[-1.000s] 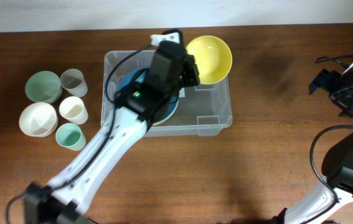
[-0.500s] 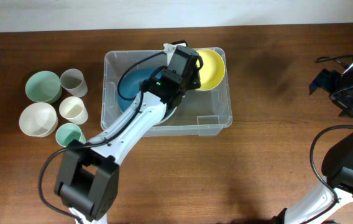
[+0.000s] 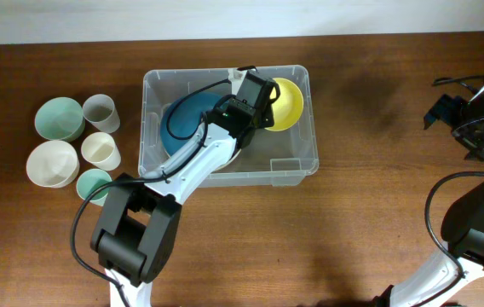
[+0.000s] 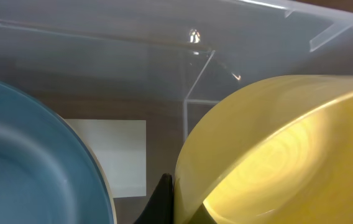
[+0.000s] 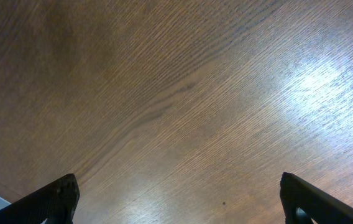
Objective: Pack container
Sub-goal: 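Lower the yellow bowl into the bin's right side and release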
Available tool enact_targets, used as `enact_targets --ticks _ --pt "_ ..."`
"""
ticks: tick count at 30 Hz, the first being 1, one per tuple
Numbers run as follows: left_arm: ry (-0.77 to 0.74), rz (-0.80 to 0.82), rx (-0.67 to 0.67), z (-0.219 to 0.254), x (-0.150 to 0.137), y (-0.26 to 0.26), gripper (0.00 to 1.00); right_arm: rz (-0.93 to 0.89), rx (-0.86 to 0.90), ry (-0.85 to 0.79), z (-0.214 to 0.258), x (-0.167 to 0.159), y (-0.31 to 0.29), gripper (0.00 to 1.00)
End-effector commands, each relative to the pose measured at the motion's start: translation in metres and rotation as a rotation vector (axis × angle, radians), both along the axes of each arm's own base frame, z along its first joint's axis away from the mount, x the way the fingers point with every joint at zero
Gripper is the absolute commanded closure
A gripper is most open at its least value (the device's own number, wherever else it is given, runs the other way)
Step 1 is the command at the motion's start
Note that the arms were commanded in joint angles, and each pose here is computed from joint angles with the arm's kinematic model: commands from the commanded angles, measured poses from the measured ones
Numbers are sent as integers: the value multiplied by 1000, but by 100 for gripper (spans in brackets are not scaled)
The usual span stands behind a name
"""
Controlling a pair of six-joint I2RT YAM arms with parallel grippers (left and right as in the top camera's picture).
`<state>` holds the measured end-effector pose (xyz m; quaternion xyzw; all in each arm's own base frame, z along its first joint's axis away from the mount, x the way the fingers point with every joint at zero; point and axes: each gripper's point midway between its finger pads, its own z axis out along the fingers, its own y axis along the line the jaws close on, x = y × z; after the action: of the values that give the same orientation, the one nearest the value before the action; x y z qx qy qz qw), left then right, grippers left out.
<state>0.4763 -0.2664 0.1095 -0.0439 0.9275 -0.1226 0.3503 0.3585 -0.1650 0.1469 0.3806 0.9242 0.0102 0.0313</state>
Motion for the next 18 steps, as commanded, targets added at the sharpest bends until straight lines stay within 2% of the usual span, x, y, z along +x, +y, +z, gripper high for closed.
enact_targets --ticks 1,18 --pt "-14 6 16 -1 9 3 98 -6 -7 5 0 0 0 1" --pt "51 6 58 -36 5 5 98 -6 -7 5 0 0 0 1"
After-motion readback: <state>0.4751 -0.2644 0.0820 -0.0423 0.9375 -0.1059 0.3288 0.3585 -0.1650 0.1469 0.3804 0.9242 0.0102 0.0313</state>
